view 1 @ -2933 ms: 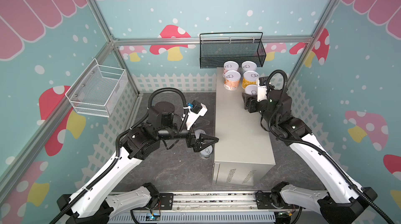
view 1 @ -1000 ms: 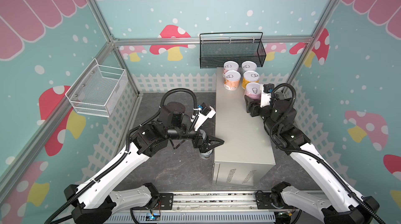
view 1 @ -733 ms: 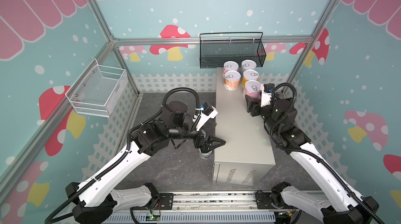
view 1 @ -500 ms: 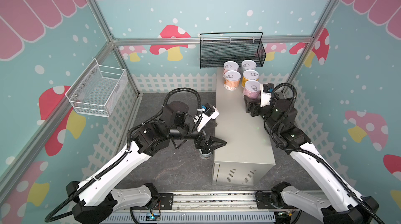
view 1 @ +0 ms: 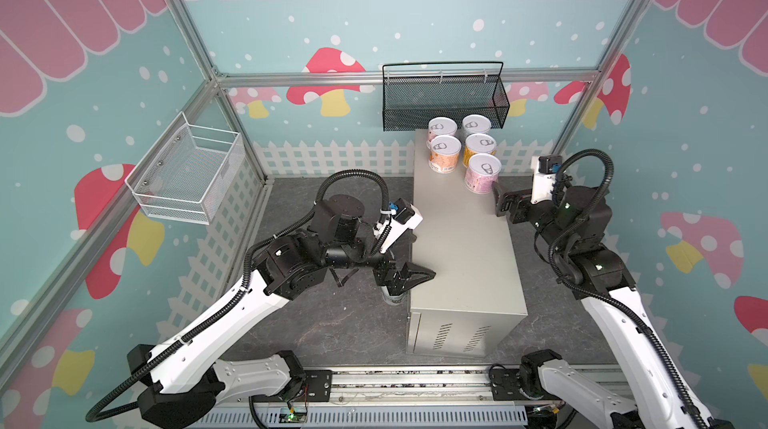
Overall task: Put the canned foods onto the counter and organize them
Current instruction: 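Draw the right gripper back from the cans toward the cabinet's far corner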
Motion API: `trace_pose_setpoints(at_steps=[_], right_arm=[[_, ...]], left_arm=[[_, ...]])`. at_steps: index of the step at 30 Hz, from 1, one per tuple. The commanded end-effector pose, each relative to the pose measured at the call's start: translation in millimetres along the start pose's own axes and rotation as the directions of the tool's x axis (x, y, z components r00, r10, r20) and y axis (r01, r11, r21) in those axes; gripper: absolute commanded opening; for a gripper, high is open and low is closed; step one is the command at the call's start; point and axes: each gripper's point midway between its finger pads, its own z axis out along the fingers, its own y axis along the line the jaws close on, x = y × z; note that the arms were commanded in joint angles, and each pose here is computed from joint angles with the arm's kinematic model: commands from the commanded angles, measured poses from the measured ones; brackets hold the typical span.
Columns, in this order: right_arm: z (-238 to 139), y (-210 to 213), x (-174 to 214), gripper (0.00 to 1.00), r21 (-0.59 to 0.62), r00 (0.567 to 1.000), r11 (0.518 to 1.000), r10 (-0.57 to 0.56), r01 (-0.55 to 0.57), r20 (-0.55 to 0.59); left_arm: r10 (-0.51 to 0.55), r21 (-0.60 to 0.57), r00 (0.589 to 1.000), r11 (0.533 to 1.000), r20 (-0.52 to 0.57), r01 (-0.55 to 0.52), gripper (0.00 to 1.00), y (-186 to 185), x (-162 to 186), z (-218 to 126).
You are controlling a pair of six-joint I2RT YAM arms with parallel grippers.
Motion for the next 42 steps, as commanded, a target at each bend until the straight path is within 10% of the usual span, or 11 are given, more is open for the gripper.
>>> trace_pose_setpoints(at_steps=[1, 42], right_arm=[[-9, -13, -11, 0.99, -0.025, 1.000, 1.000, 0.007, -0.007, -0.018], [107, -66, 24, 0.99, -0.298, 0.991, 0.945, 0.125, -0.132, -0.044]], left_arm=[[0.032, -0.025, 0.999, 0.999, 0.000, -0.032, 0.99, 1, -5, -4], [-0.123, -0.255, 0.991, 0.958, 0.055, 0.133, 1.00, 34, 0, -11]])
